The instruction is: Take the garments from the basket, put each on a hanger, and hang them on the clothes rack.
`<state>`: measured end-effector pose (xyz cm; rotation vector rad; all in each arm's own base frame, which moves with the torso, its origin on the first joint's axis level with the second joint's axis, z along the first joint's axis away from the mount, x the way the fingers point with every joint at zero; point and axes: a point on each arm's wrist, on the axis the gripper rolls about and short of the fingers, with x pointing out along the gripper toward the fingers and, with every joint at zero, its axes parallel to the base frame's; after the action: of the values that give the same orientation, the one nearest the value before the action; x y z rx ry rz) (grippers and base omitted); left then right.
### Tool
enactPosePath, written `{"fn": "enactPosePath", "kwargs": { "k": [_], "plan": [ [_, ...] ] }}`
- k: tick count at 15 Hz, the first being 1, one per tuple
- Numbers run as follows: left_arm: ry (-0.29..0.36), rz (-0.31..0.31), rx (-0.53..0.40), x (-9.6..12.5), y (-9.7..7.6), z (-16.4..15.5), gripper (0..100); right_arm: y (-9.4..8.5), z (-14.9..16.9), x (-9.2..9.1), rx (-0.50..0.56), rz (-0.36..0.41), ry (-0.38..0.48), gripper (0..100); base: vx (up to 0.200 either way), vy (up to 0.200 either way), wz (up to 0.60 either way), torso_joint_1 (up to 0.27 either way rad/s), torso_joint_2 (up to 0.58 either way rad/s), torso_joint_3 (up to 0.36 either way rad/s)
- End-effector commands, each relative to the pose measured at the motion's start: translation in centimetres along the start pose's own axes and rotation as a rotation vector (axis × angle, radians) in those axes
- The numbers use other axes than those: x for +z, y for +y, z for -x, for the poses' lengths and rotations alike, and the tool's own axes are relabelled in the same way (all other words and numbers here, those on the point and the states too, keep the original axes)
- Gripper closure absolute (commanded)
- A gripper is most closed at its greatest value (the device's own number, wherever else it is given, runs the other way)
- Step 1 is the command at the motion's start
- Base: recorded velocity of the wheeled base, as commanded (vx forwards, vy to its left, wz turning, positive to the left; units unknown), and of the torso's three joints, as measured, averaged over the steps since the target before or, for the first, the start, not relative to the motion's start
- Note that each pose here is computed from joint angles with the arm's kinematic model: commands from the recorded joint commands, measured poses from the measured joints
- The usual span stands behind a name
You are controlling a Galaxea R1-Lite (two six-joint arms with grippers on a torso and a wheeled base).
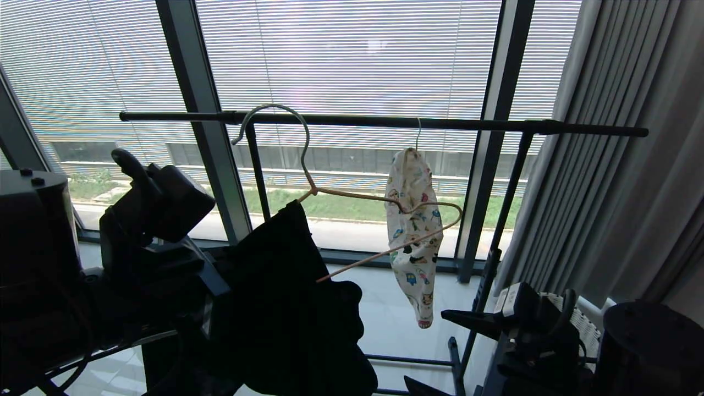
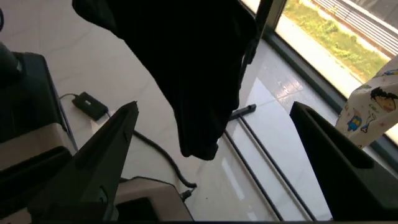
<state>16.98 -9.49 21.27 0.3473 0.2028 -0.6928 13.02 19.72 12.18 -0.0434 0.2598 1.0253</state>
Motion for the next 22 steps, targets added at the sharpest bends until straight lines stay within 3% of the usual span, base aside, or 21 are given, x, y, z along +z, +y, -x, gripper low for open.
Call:
{"fn": "enactPosePath", "kwargs": {
  "k": [1,3,9,22],
  "plan": [
    [0.000,0.000,0.006,0.0,0.1,-0.3,100,-0.1,-3.9,0.3,-0.089,-0.089,-0.010,0,0.000,0.000,0.00,0.000,0.00,0.000],
    [-0.006,-0.001,0.008,0.2,0.2,-0.5,100,-0.3,-5.5,0.7,-0.140,-0.134,-0.031,0,0.000,0.000,0.00,0.000,0.00,0.000],
    [-0.022,-0.009,0.000,0.6,0.0,-0.8,100,-0.8,-8.4,0.6,-0.279,-0.173,-0.062,0,0.000,0.000,0.00,0.000,0.00,0.000],
    [-0.033,-0.015,0.009,1.2,-0.2,-0.9,100,1.8,-8.9,-1.4,-0.210,-0.108,0.016,0,0.000,0.000,0.00,0.000,0.00,0.000]
  ]
}}
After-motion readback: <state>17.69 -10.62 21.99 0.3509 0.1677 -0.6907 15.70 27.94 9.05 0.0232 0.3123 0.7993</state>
